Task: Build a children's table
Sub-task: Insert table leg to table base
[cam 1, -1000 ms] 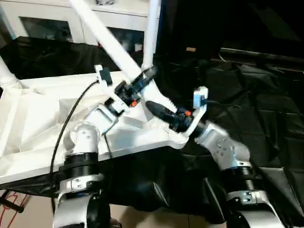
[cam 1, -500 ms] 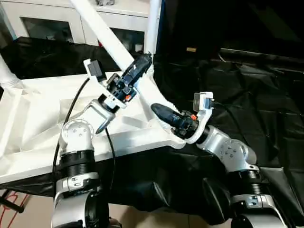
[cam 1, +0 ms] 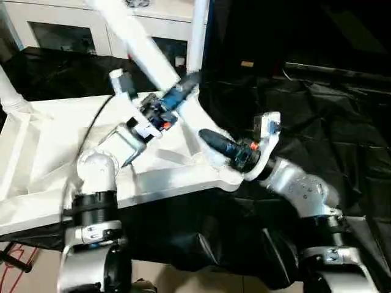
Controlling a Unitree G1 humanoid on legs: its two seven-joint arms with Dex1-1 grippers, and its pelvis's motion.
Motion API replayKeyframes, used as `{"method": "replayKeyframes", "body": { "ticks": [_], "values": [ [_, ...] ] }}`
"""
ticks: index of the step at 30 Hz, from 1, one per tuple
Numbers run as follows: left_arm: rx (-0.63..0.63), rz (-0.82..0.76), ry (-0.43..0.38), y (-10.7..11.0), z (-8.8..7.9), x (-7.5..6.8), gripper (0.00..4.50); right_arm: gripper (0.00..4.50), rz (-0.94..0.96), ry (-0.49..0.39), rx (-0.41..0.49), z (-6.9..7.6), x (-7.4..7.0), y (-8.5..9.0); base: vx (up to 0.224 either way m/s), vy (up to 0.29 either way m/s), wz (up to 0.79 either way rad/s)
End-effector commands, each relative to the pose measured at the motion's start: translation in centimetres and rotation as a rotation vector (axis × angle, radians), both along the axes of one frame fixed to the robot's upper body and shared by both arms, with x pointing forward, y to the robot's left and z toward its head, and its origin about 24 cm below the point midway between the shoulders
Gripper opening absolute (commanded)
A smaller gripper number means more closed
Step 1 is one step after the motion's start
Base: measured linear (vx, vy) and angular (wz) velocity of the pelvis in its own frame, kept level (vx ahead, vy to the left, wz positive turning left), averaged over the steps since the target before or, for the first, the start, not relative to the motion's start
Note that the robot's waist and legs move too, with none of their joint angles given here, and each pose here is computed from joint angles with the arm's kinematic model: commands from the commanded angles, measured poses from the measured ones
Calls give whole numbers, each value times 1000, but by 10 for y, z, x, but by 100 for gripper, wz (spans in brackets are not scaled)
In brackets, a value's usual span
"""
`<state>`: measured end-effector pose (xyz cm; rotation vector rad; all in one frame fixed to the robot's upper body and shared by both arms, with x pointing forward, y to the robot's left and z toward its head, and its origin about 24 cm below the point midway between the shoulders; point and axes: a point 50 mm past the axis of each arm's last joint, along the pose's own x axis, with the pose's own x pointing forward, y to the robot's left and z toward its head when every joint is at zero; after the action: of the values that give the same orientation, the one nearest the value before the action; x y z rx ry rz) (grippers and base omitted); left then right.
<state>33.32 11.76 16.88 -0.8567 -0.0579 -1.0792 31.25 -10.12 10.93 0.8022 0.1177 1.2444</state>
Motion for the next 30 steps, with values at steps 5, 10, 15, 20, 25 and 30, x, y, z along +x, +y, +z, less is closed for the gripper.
{"method": "replayKeyframes", "body": {
  "ticks": [5, 10, 15, 20, 25, 30],
  "values": [
    [-25, -43, -74, -3, 24, -4, 192, 372, -153, 3, 1, 11, 17, -34, 0, 0, 0],
    [13, -51, -87, -4, 24, -5, 192, 372, -178, -12, -12, 13, 18, -45, 0, 0, 0],
    [37, -65, -93, -7, 25, -7, 192, 372, -152, -106, -86, 26, 17, -43, 0, 0, 0],
    [125, -51, -114, -10, 24, -7, 192, 372, -81, -161, -123, 40, 15, -37, 0, 0, 0],
    [347, -14, -149, -17, 17, -5, 192, 372, -53, -230, -286, 40, 16, -26, 0, 0, 0],
    [510, -11, -175, -27, 15, -3, 192, 372, -15, -258, -391, 40, 17, -15, 0, 0, 0]
  ]
}}
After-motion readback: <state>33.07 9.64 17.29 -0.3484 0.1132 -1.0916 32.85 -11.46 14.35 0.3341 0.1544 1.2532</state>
